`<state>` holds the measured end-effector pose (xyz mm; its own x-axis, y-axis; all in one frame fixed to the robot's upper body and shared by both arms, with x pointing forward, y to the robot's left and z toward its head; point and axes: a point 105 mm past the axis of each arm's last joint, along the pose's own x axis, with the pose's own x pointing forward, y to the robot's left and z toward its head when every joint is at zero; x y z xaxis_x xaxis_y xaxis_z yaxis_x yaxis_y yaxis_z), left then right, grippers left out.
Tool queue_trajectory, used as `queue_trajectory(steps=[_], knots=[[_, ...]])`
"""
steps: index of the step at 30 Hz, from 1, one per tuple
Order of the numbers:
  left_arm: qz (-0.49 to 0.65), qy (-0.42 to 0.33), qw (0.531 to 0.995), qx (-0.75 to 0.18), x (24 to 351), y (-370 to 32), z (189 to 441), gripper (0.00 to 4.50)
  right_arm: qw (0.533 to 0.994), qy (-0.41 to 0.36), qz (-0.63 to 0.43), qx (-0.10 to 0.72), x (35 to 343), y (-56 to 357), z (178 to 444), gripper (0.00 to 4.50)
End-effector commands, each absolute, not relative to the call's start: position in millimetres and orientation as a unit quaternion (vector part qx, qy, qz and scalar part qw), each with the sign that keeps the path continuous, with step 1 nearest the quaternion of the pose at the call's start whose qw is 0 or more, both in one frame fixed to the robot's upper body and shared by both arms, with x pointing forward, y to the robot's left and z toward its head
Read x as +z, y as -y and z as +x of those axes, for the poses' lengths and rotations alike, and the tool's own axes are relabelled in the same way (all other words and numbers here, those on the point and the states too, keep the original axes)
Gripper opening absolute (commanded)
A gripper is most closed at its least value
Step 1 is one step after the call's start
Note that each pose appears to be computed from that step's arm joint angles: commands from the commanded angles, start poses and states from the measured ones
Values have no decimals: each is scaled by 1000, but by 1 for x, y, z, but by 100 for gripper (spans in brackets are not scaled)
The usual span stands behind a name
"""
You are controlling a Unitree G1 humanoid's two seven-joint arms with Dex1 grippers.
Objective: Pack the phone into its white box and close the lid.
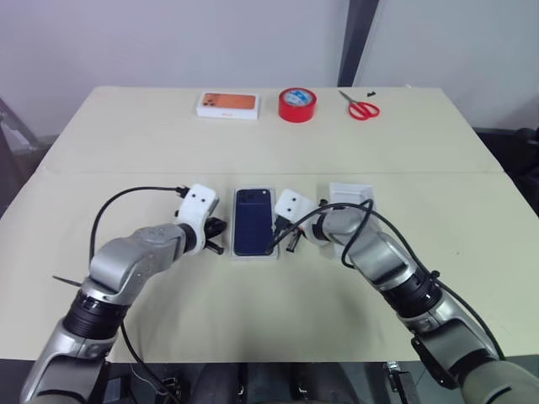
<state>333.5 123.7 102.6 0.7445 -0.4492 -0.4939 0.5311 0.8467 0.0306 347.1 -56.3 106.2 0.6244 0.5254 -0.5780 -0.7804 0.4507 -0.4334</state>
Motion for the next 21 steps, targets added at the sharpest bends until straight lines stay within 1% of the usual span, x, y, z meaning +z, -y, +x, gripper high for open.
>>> queue_trajectory(steps=[1, 6, 9, 12, 16, 21], knots=[[88, -238, 915, -312, 104, -97, 332, 64, 827, -166, -359, 400, 120, 58, 342, 0], [80, -235, 899, -362, 106, -70, 329, 64, 825, -176, -363, 396, 124, 75, 336, 0], [70, -233, 881, -406, 110, -45, 324, 64, 825, -190, -367, 385, 125, 93, 331, 0], [69, -235, 869, -429, 109, -31, 321, 64, 827, -205, -371, 370, 123, 108, 328, 0], [71, -236, 862, -443, 108, -21, 320, 64, 826, -219, -375, 359, 121, 121, 324, 0], [71, -238, 863, -440, 106, -21, 322, 64, 827, -222, -376, 354, 122, 124, 323, 0]])
